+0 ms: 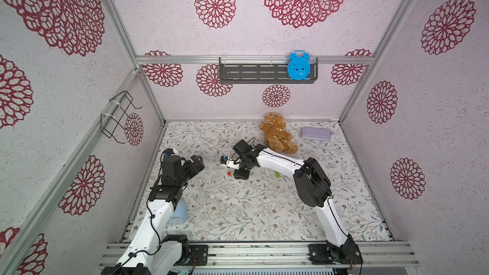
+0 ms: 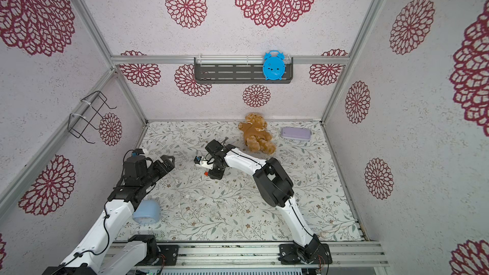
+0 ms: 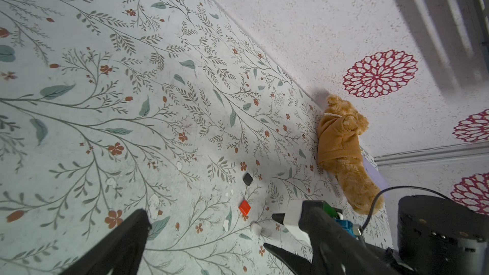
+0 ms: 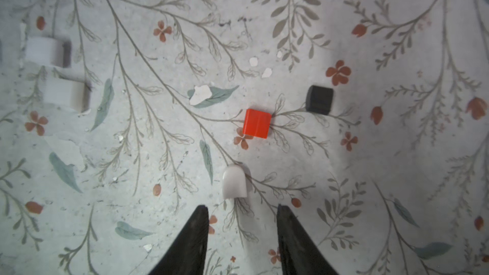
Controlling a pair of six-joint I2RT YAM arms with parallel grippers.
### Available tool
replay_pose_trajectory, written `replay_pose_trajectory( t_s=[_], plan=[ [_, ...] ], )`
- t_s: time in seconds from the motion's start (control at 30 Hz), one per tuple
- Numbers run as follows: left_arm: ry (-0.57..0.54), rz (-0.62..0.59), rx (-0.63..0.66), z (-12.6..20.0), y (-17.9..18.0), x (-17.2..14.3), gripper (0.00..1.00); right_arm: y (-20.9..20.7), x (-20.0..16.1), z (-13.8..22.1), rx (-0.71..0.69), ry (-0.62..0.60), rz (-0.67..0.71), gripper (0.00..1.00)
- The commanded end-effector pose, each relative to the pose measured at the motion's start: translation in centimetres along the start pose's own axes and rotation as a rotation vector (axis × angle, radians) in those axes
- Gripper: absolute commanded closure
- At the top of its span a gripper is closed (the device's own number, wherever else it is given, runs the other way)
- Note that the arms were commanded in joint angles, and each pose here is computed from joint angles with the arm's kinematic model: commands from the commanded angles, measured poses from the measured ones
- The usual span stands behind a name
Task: Close the usb drive cover
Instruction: Pick up the cover from the center of the board.
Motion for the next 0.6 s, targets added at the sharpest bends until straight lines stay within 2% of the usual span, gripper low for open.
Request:
replay_pose_trajectory(
  t_s=[0.0, 0.57],
  plan=[
    [0.019, 0.018, 0.003, -0.2, 0.7, -0.2, 0.03, 0.4, 0.5, 0.8, 0.028, 0.035, 0.060, 0.55],
    [0.033, 0.039, 0.001, -0.4, 1.7, -0.3, 0.03, 1.1, 0.1, -1.9, 0.095, 0.088, 0.084, 0.60]
  ],
)
Point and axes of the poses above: each gripper's point midway between its finger pads, its own z axis back along the fingers, its own y axis along the line the jaws close on, x = y × z, the point moved 5 cm from there along z, back along the fingers, and after that the axes turned 15 degrees about z, right-handed, at the moved point
